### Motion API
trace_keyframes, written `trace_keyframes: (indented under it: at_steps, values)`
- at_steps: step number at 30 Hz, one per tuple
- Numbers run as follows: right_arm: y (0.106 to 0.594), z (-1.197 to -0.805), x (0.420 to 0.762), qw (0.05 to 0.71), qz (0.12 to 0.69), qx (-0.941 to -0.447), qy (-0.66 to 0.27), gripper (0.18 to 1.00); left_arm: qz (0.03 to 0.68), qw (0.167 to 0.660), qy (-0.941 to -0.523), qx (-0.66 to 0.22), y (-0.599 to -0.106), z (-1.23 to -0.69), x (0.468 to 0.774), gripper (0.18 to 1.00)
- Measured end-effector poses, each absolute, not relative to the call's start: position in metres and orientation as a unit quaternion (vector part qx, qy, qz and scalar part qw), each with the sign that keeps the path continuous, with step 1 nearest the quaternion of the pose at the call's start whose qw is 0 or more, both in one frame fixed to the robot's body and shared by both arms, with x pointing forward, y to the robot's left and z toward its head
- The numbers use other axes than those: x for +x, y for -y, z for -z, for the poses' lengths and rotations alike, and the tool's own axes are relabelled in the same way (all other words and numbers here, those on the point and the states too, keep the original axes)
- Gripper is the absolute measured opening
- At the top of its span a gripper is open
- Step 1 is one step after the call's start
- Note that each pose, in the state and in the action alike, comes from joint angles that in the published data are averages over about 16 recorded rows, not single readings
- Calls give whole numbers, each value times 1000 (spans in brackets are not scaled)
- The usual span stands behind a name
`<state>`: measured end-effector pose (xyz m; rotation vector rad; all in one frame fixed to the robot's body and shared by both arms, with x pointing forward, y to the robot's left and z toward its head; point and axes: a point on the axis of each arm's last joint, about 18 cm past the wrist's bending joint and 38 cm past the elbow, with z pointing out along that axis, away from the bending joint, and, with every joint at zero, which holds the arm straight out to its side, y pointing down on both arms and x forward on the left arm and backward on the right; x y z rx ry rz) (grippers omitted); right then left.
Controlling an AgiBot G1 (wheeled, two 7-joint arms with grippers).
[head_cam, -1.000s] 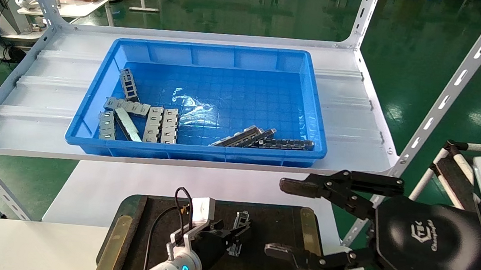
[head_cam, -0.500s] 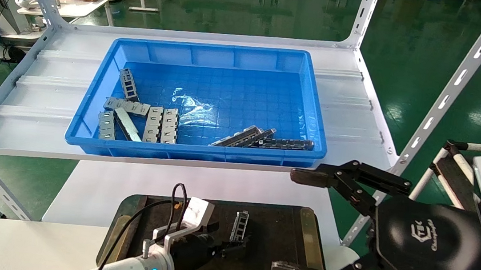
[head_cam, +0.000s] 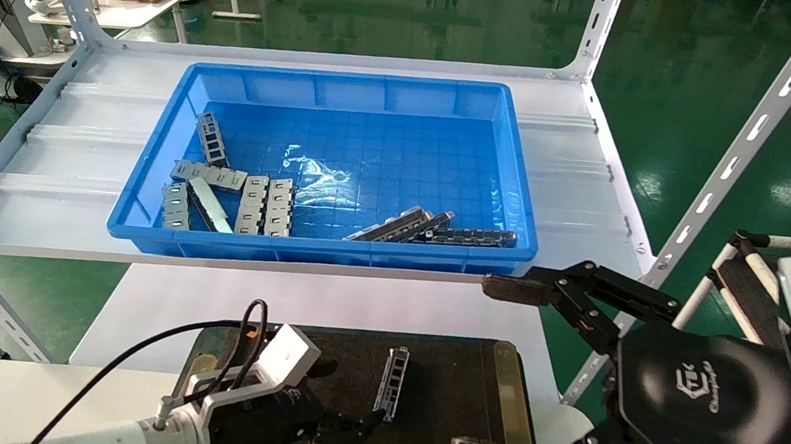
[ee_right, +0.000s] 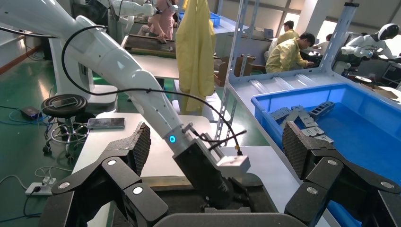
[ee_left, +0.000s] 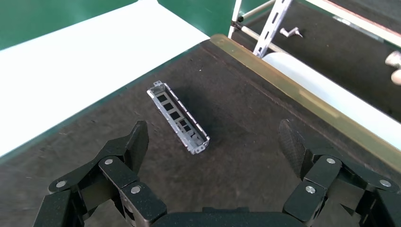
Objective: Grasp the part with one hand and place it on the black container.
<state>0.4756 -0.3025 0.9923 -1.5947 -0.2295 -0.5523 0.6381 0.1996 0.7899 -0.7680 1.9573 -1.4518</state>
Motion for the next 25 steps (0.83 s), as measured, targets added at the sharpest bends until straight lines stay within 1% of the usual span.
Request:
trace_keyframes:
  at_steps: [6,13,18,25]
  values:
    - [303,-992,476,659,244,-704,101,1000,535,291,-754,-246,-222,-802,621,1001]
    - [303,-992,476,659,244,-704,101,1001,541,275,-771,-192,-243,-813,597,1001]
    - [303,-992,476,659,244,-704,101,1001,557,265,-772,-153,-256,-818,580,1001]
    - [303,-992,476,659,244,-704,101,1001,574,265,-764,-126,-265,-821,569,1001]
